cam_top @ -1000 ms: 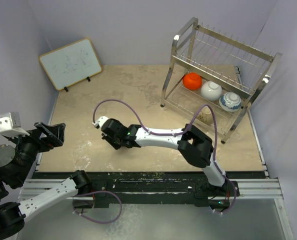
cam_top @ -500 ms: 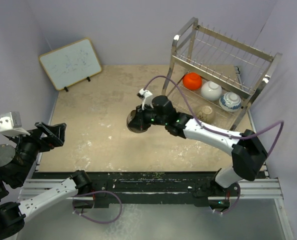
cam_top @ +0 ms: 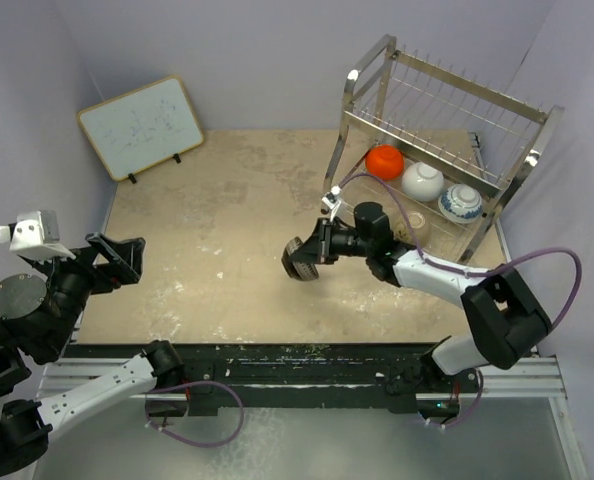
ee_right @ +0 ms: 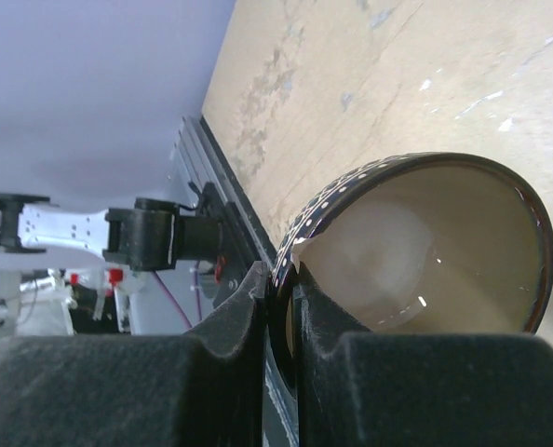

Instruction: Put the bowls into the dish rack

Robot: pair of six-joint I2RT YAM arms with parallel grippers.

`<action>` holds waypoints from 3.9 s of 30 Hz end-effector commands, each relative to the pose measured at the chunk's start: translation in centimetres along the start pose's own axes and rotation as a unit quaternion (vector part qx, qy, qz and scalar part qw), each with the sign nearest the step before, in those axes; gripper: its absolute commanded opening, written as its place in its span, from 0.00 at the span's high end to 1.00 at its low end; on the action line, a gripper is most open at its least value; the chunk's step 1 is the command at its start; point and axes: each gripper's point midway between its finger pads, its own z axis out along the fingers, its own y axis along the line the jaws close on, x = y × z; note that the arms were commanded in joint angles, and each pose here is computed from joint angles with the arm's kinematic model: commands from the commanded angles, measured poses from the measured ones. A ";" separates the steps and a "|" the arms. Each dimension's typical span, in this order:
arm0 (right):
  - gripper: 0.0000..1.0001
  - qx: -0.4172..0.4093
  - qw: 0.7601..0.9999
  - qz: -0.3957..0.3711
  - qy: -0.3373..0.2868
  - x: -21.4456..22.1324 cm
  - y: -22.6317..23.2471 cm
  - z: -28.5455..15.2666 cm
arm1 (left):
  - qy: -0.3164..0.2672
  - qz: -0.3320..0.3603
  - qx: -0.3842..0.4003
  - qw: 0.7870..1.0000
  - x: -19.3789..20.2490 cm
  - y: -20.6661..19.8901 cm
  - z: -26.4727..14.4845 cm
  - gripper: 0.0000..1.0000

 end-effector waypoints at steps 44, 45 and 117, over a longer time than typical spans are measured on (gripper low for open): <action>0.93 -0.133 0.925 0.086 -0.344 -25.8 -7.5 -15.5 | -0.004 0.015 0.013 1.000 -1.3 -2.0 0.9 0.01; 0.93 -0.135 0.923 0.088 -0.348 -26.2 -7.9 -15.4 | -0.004 0.015 0.013 1.000 -1.3 -2.1 0.9 0.01; 0.41 0.089 0.877 0.235 -0.409 -22.2 -22.6 -17.9 | 0.016 0.032 0.025 0.999 -0.1 -3.0 1.6 0.01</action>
